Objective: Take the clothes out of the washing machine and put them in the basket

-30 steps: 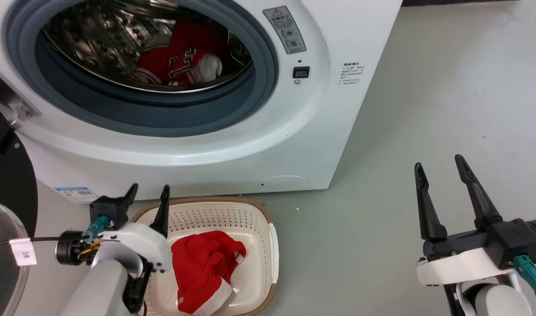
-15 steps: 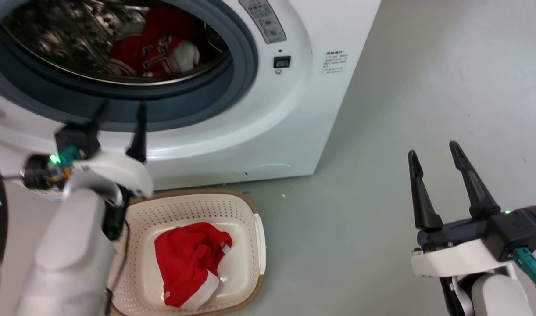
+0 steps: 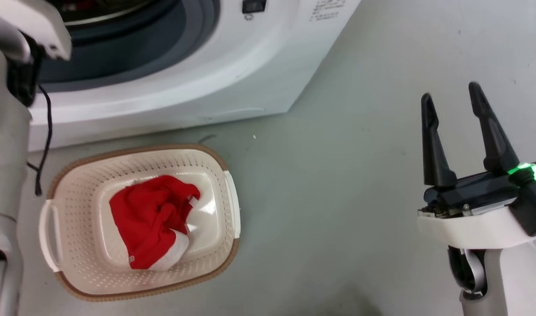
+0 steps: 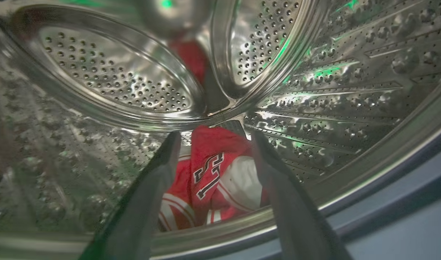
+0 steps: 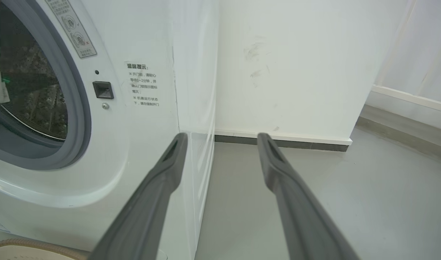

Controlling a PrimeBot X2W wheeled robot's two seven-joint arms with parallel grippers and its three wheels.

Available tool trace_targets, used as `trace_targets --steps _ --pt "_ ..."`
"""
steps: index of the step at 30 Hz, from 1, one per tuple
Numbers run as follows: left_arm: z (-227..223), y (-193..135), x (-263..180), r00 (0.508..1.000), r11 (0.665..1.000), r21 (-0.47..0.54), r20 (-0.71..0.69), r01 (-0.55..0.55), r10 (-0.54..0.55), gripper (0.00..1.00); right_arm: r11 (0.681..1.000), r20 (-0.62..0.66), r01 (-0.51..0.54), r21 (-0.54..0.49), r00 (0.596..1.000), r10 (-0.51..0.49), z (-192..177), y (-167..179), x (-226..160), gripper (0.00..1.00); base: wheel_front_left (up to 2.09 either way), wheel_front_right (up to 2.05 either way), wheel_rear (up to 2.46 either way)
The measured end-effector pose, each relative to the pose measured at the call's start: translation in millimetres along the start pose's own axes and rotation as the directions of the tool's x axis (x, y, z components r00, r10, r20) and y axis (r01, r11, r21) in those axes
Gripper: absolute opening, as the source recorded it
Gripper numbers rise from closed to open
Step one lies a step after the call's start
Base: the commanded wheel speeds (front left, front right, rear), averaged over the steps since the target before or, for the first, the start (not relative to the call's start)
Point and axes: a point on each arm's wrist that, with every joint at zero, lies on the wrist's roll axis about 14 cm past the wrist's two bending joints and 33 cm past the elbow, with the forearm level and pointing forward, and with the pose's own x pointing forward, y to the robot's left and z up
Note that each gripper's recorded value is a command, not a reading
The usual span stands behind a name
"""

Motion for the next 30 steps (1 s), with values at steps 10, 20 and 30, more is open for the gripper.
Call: trace_targets --steps 10,20,30 --pt "-47.0 20.5 73.2 0.974 0.997 -0.060 -0.226 -0.041 0.026 1.00 1.000 -0.048 0.024 0.007 0.999 -0.024 -35.2 -11.4 18.0 1.00 0.00 0.00 0.00" --pt "-116.9 19.7 104.1 0.848 1.000 -0.023 -0.530 -0.018 0.003 1.00 0.998 -0.106 0.061 0.006 0.993 -0.060 -68.3 -26.0 22.5 1.00 0.00 0.00 0.00" --pt "-170.0 15.2 108.8 0.689 0.997 -0.073 -0.724 -0.033 -0.031 1.00 0.996 -0.155 0.088 0.003 0.984 -0.087 -91.4 -35.6 19.8 1.00 0.00 0.00 0.00"
